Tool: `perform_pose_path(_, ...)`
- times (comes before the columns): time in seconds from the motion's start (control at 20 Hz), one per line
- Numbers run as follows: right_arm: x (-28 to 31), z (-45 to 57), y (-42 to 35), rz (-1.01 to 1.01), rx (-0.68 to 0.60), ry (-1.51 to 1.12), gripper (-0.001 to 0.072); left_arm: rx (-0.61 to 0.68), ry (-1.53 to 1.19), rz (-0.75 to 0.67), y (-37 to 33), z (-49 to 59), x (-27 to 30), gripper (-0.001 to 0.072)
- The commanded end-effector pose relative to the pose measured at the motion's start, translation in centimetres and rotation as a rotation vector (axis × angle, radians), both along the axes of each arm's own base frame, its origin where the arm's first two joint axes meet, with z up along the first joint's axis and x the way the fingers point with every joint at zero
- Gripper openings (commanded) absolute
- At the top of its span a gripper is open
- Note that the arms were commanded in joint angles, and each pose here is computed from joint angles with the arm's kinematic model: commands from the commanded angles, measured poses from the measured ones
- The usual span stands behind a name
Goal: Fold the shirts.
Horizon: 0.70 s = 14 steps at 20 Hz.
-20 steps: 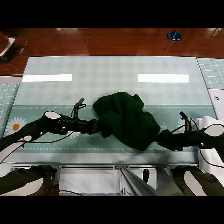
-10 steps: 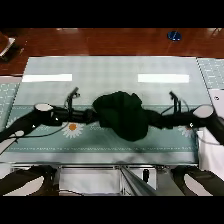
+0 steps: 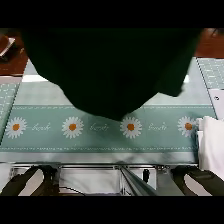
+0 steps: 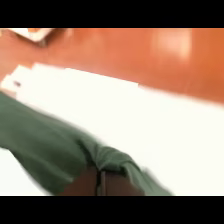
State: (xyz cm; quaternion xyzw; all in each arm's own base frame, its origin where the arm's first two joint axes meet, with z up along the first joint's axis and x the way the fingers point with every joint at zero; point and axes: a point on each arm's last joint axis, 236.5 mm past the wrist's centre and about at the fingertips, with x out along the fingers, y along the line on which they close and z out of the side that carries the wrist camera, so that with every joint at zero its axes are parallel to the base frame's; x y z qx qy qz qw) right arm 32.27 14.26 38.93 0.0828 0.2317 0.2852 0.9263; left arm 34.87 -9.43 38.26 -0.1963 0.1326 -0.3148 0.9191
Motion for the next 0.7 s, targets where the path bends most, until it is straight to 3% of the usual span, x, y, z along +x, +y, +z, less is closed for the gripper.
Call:
perform_pose_path(0.0, -6.7, 7.2, -0.9, -0.004, -0.052, -0.192, 0.002, 0.168, -0.27, 0.189, 1.8, 10.5, -6.3, 0.0021)
perform_pose_path(0.3, -15.6, 10.4, -1.5, -0.002, -0.068, -0.354, 0.002, 0.313, -0.525, 0.267, -1.5, 16.3, -16.5, 0.0021)
perform_pose_path(0.65, -16.0, 9.0, -1.7, -0.002, -0.096, -0.317, 0.002, 0.348, -0.476, 0.206, -2.8, 14.1, -18.2, 0.0021)
